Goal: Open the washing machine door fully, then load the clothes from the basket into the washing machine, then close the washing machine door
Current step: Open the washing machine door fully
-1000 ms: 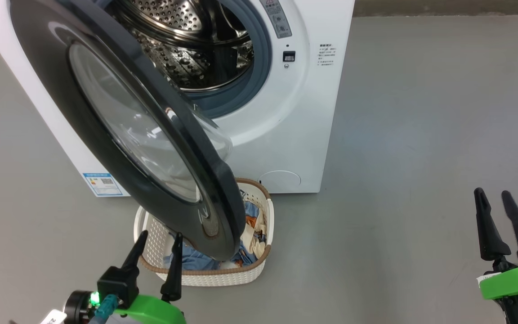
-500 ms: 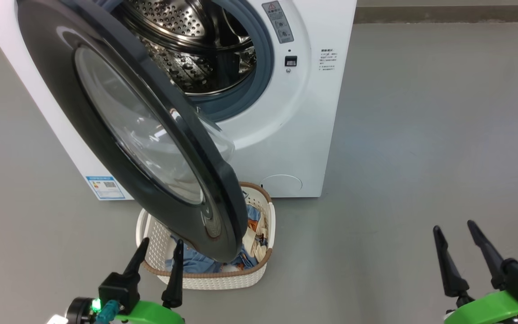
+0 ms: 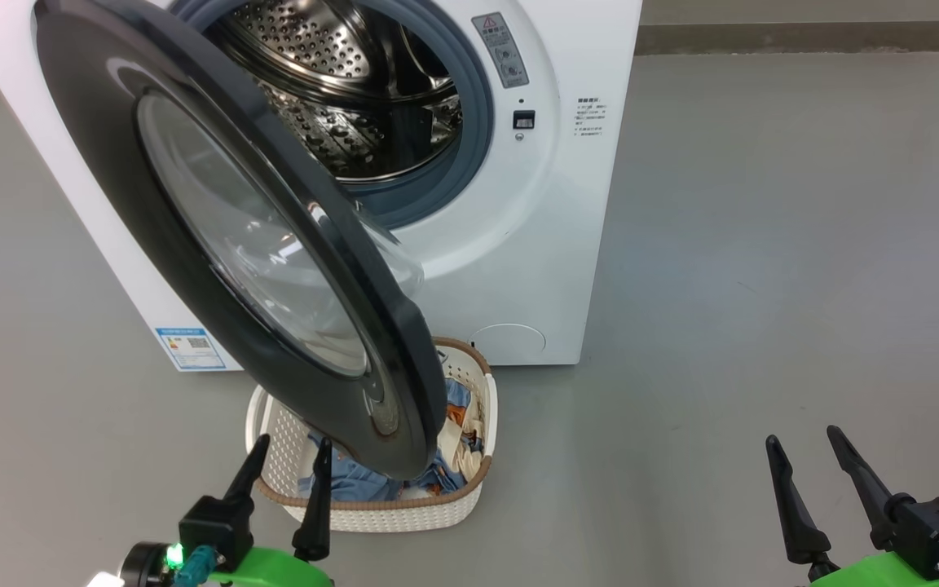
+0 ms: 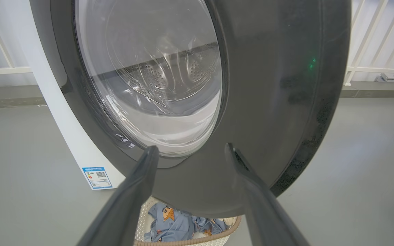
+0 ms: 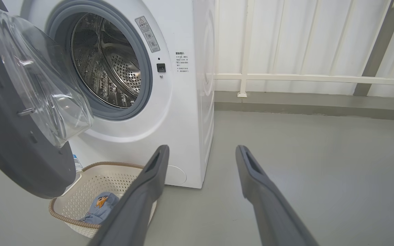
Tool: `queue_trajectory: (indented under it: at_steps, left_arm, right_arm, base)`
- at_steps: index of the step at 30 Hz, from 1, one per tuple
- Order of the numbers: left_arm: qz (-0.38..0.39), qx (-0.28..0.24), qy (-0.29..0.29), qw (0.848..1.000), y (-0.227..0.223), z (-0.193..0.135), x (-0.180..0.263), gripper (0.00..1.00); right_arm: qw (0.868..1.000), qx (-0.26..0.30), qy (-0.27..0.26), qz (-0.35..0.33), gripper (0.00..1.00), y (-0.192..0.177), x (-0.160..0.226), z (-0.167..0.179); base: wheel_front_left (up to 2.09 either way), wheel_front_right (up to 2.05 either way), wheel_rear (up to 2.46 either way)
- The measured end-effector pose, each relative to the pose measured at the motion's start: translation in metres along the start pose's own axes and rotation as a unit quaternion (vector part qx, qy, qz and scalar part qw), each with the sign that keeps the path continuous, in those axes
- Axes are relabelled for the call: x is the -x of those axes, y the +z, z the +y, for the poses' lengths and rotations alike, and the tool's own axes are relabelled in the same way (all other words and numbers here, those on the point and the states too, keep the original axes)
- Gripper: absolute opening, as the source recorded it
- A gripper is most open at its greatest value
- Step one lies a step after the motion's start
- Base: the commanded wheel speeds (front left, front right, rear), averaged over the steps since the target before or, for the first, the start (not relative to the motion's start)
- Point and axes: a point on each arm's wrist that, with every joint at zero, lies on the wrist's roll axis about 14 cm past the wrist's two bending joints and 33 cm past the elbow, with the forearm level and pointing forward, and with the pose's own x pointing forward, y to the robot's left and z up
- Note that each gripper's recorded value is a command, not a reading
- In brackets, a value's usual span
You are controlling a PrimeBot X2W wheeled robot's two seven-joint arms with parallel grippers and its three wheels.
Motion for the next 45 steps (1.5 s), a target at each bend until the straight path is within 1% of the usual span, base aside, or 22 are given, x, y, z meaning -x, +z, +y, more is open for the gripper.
queue_trajectory:
  at_steps: [18, 19, 20, 31, 36, 38, 41, 45]
  left_arm:
    - [0.001, 0.002, 0.009, 1.0, 0.0, 0.004, 0.003, 1.0]
    - [0.001, 0.002, 0.01, 1.0, -0.001, 0.004, 0.003, 0.73]
    - [0.002, 0.002, 0.01, 1.0, -0.002, 0.004, 0.003, 0.0]
    - [0.005, -0.008, 0.025, 1.0, -0.003, 0.013, 0.004, 0.0]
    - [-0.013, -0.027, 0.045, 0.999, 0.009, 0.024, 0.001, 0.0]
    - [-0.032, -0.034, 0.055, 0.997, 0.022, 0.03, -0.003, 0.0]
    - [-0.078, -0.054, 0.073, 0.993, 0.055, 0.041, -0.011, 0.0]
    - [-0.161, -0.083, 0.086, 0.98, 0.114, 0.047, -0.023, 0.0]
  right_arm:
    - [1.0, 0.011, 0.002, -0.003, 1.0, 0.002, 0.001, 0.001]
    - [1.0, 0.011, 0.002, -0.003, 1.0, 0.002, 0.001, 0.0]
    - [1.0, 0.011, 0.001, -0.003, 1.0, 0.002, 0.001, 0.0]
    - [1.0, 0.007, 0.002, -0.001, 1.0, 0.001, 0.0, 0.002]
    - [1.0, 0.004, 0.003, 0.0, 1.0, 0.0, -0.001, 0.004]
    - [1.0, 0.004, 0.004, 0.001, 1.0, -0.001, -0.002, 0.005]
    - [1.0, 0.003, 0.005, 0.003, 1.0, -0.003, -0.003, 0.006]
    - [1.0, 0.001, 0.006, 0.008, 1.0, -0.007, -0.004, 0.007]
  base:
    - [0.0, 0.0, 0.0]
    - [0.0, 0.0, 0.0]
    - [0.0, 0.0, 0.0]
    - [0.0, 0.0, 0.0]
    - [0.0, 0.0, 0.0]
    - [0.0, 0.0, 0.0]
    - [0.0, 0.0, 0.0]
    - [0.0, 0.0, 0.0]
